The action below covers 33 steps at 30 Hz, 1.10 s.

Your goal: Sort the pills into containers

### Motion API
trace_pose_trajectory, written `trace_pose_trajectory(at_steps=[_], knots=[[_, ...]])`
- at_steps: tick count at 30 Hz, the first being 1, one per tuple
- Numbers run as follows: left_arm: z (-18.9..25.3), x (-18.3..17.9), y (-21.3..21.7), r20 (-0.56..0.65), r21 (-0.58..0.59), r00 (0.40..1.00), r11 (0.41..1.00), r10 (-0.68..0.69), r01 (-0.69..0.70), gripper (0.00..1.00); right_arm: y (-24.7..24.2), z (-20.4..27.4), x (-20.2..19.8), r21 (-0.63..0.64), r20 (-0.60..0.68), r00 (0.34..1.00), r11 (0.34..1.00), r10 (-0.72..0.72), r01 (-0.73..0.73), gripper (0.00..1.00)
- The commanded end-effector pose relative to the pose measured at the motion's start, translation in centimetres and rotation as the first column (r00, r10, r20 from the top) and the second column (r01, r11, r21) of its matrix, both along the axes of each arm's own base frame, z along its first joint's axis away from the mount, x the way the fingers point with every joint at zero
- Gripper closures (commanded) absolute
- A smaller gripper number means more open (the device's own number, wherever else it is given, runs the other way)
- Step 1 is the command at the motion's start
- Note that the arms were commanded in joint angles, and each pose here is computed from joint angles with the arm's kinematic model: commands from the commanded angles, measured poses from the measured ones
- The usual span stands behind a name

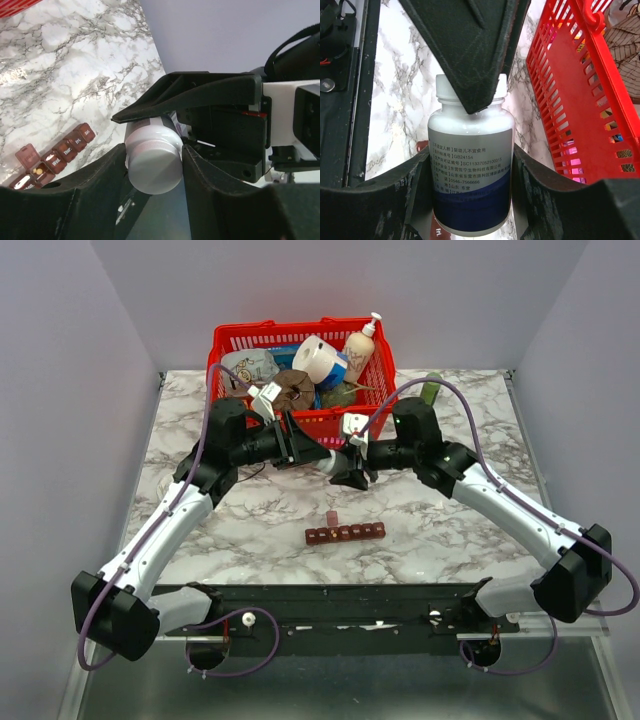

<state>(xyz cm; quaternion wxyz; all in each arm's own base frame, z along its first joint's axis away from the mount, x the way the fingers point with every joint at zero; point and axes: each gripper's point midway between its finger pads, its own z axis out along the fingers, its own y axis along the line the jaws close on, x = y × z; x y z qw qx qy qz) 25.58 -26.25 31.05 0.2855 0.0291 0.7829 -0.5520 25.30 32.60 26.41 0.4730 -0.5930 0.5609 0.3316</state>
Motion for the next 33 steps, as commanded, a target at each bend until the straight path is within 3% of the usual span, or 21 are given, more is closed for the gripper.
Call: trace_pose_trajectory(at_steps=[1, 2, 8, 15, 18, 26, 30, 32, 33], knots=[[0.9, -0.6, -0.3, 0.018, -0.031, 0.999, 0.998, -0.051, 0.051, 0.50, 0.1, 0.0, -0.1, -0.006, 0.011, 1.000, 1.000, 0.007, -0.007, 0.92], [0.9, -0.7, -0.3, 0.023, -0.031, 0.998, 0.998, -0.060, 0.061, 0.56, 0.2, 0.0, -0.1, -0.005, 0.007, 1.000, 1.000, 0.007, -0.007, 0.92], [0.9, -1.4, -0.6, 0.046, -0.049, 0.992, 0.992, -0.114, 0.116, 0.64, 0.8, 0.2, -1.8, 0.032, -0.077, 0.994, 0.996, 0.081, -0.079, 0.92], [1.3, -2.3, -0.9, 0.075, -0.039, 0.979, 0.980, -0.192, 0.195, 0.64, 1.9, 0.3, -3.9, 0.087, -0.235, 0.954, 0.982, 0.184, -0.168, 0.92], [0.3, -2.3, -0.6, 0.072, 0.023, 0.978, 0.981, -0.196, 0.195, 0.64, 2.3, 0.4, -4.7, 0.113, -0.306, 0.925, 0.973, 0.227, -0.202, 0.92], [-1.6, -2.4, 0.1, 0.136, 0.201, 0.965, 0.960, -0.222, 0.193, 0.62, 2.2, 1.5, -5.5, 0.208, -0.510, 0.797, 0.945, 0.325, -0.253, 0.92], [-1.7, -3.3, -0.1, 0.149, 0.180, 0.951, 0.953, -0.271, 0.243, 0.57, 2.0, 1.5, -5.8, 0.268, -0.579, 0.713, 0.918, 0.397, -0.293, 0.92], [-1.3, -3.4, -0.3, 0.167, 0.148, 0.942, 0.952, -0.292, 0.268, 0.50, 1.5, 1.2, -6.8, 0.285, -0.644, 0.638, 0.906, 0.422, -0.312, 0.92], [-1.2, -3.7, -0.5, 0.143, 0.122, 0.944, 0.952, -0.298, 0.282, 0.48, 1.7, 1.7, -6.6, 0.315, -0.583, 0.667, 0.886, 0.464, -0.342, 0.92]])
